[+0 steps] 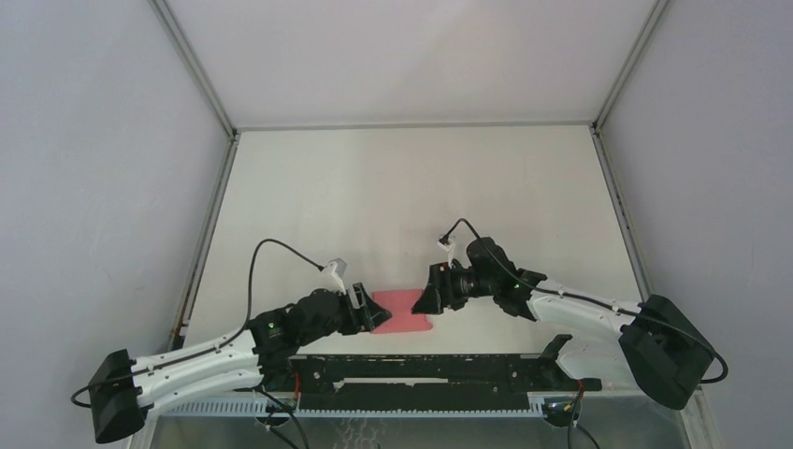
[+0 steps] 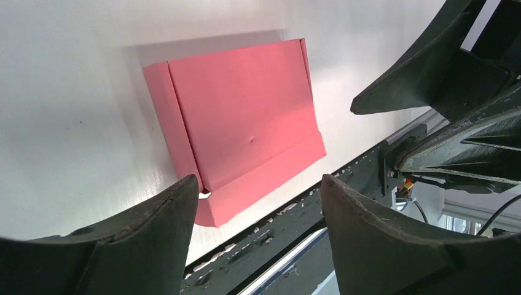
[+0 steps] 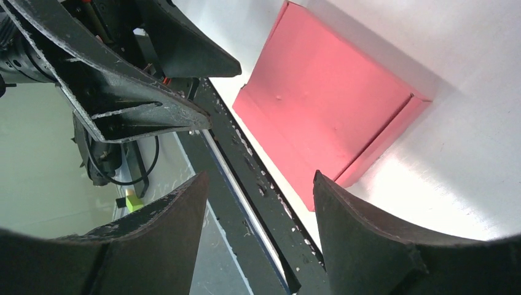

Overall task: Fold the paper box
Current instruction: Close the paper box at the center of the board.

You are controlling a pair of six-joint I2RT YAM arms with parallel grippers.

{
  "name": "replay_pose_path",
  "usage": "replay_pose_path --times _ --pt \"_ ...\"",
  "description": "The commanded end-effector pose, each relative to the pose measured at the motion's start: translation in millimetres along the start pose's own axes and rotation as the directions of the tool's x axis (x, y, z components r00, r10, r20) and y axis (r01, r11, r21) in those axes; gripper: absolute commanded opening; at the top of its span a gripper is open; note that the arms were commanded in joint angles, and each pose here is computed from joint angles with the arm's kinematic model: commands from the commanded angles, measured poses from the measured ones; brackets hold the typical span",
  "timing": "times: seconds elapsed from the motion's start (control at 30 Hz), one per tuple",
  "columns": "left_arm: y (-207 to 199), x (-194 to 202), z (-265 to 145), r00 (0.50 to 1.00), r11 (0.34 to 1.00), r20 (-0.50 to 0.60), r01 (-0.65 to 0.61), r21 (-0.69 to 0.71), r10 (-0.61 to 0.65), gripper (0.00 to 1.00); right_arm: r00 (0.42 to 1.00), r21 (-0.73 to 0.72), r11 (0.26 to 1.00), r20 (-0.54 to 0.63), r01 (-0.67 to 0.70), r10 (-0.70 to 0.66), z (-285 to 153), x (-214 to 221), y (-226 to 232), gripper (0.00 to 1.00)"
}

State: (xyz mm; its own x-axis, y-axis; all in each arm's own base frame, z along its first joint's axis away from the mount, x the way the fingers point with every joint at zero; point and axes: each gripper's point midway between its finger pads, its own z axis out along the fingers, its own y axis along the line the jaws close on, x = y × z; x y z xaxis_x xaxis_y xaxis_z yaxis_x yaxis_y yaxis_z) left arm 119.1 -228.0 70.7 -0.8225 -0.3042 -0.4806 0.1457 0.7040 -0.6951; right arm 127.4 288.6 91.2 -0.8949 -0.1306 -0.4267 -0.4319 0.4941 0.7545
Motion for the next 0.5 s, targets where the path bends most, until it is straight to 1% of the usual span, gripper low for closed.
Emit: replay_pose_path --times 0.0,0.1,0.37,0.47 --pt "-39 -17 -13 1.0 0.996 0.019 0.021 0.09 -0.023 0.78 0.999 -0.032 0.999 0.039 0.031 -0.03 -6 -12 19 0.72" --pt "-42 -20 -15 0.999 0.995 0.023 0.02 0.097 -0.022 0.78 0.999 -0.03 0.999 0.042 0.03 -0.028 -7 -10 18 0.73" --pt "-27 -11 -13 1.0 0.998 0.007 0.026 0.063 -0.027 0.79 0.999 0.035 0.999 0.037 -0.019 0.017 -4 5 -3 0.74" --pt "-20 -9 -12 0.999 0.998 0.009 0.033 0.05 -0.034 0.83 0.999 0.049 0.998 0.043 -0.031 0.029 -3 9 -11 0.77"
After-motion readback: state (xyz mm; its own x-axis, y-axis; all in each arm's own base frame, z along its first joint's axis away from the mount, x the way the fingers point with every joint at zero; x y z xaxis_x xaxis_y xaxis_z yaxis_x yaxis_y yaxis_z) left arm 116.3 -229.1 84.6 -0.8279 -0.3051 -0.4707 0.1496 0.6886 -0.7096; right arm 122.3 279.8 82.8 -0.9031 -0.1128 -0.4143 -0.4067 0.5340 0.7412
